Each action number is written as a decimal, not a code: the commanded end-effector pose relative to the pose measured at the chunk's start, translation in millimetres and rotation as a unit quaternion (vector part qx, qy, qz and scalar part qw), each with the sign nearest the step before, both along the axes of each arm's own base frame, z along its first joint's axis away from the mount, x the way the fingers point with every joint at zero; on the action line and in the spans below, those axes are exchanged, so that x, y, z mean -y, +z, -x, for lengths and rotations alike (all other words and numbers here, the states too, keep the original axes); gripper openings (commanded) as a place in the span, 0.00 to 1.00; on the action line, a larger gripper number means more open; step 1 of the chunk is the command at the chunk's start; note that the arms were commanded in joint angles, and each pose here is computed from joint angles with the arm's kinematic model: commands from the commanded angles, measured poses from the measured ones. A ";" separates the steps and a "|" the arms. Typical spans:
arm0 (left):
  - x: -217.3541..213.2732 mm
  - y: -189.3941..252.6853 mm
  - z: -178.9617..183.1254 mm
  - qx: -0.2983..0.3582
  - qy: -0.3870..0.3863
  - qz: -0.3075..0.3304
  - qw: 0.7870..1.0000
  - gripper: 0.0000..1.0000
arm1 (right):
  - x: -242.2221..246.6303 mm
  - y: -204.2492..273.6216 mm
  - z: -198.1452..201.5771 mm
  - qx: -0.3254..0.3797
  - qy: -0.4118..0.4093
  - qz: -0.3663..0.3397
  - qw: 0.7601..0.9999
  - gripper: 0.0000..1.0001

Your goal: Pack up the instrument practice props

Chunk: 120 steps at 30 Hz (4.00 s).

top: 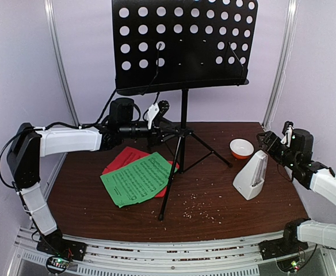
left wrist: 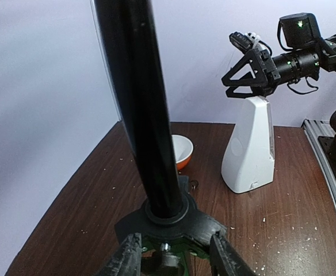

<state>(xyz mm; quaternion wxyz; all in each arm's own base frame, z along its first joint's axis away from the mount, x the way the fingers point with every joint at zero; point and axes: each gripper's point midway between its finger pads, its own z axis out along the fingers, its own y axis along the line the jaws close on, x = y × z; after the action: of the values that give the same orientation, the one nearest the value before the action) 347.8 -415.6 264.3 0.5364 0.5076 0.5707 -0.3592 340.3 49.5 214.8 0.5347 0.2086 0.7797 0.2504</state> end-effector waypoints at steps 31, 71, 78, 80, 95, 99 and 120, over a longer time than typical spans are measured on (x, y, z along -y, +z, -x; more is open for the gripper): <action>2.8 -18.3 -21.5 -0.265 0.094 0.052 0.958 0.17 | -1.5 -3.4 0.9 0.004 0.006 -0.008 1.000 0.90; -0.2 -5.0 1.4 0.057 -0.036 -0.033 0.997 0.42 | -2.2 -0.6 0.7 0.001 0.011 0.002 1.000 0.90; -3.3 -9.7 -7.0 0.063 -0.018 -0.041 0.997 0.42 | -2.4 -1.1 0.4 0.000 0.012 0.002 1.000 0.90; -3.2 -9.3 -7.8 0.066 -0.016 -0.039 0.997 0.43 | -2.7 -1.6 0.4 -0.001 0.012 0.002 1.000 0.90; 1.6 -0.9 -9.2 0.064 -0.020 -0.014 0.998 0.39 | -2.8 -4.2 -0.1 -0.005 0.012 0.002 1.000 0.90; 3.2 0.9 -5.8 0.055 -0.028 0.000 0.998 0.39 | -3.0 -4.0 0.0 -0.004 0.012 0.001 1.000 0.90; -5.5 12.6 18.3 -0.349 -0.058 0.140 0.925 0.12 | -4.2 -2.6 1.9 -0.001 0.015 -0.007 1.000 0.90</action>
<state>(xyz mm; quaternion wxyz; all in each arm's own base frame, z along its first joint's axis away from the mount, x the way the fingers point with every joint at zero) 347.7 -412.1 251.6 0.4340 0.3844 0.6514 -0.4895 338.7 53.4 207.7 0.5245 0.2033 0.7860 0.2565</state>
